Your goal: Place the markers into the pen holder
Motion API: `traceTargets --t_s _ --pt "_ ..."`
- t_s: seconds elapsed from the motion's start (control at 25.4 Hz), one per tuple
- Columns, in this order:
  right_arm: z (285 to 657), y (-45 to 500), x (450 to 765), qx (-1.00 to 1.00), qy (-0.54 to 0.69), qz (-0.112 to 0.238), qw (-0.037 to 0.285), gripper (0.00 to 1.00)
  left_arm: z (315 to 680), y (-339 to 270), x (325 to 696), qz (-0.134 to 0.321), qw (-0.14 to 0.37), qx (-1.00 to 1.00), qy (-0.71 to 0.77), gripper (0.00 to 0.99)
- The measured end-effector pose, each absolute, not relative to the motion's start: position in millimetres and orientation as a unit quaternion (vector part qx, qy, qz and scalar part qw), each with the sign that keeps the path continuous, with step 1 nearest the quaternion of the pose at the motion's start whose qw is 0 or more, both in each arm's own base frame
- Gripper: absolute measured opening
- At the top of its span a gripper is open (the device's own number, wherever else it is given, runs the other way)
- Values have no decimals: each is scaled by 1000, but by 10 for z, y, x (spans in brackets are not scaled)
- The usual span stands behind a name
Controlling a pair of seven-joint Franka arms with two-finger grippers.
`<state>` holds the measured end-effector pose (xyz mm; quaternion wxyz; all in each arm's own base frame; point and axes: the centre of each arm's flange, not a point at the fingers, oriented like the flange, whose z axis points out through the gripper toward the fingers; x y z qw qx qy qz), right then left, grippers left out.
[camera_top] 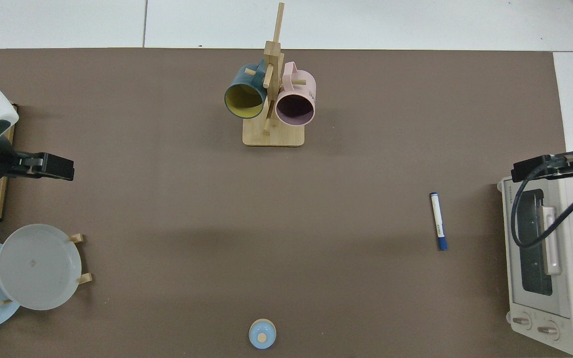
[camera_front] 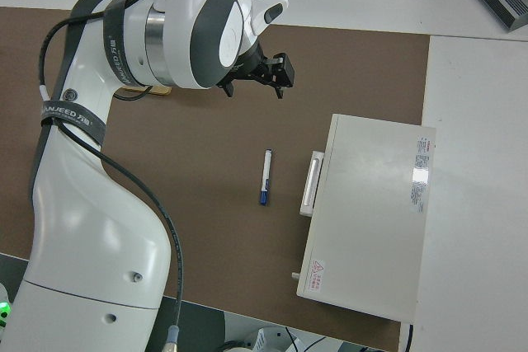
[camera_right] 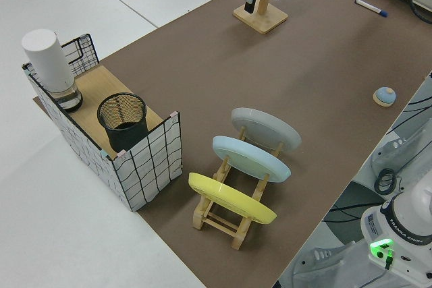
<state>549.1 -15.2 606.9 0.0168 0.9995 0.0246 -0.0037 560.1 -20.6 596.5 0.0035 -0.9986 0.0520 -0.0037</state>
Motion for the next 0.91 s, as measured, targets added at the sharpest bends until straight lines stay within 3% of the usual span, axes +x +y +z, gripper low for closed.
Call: traceTargets --t_s 0.67,0.91 --pt "6077 -150 5500 1000 25 1 17 1000 5933 -191 5605 -3 4 -999 52 991" --pt "6079 -119 5503 999 27 2 17 1000 5975 -159 5693 -40 6 -996 76 991"
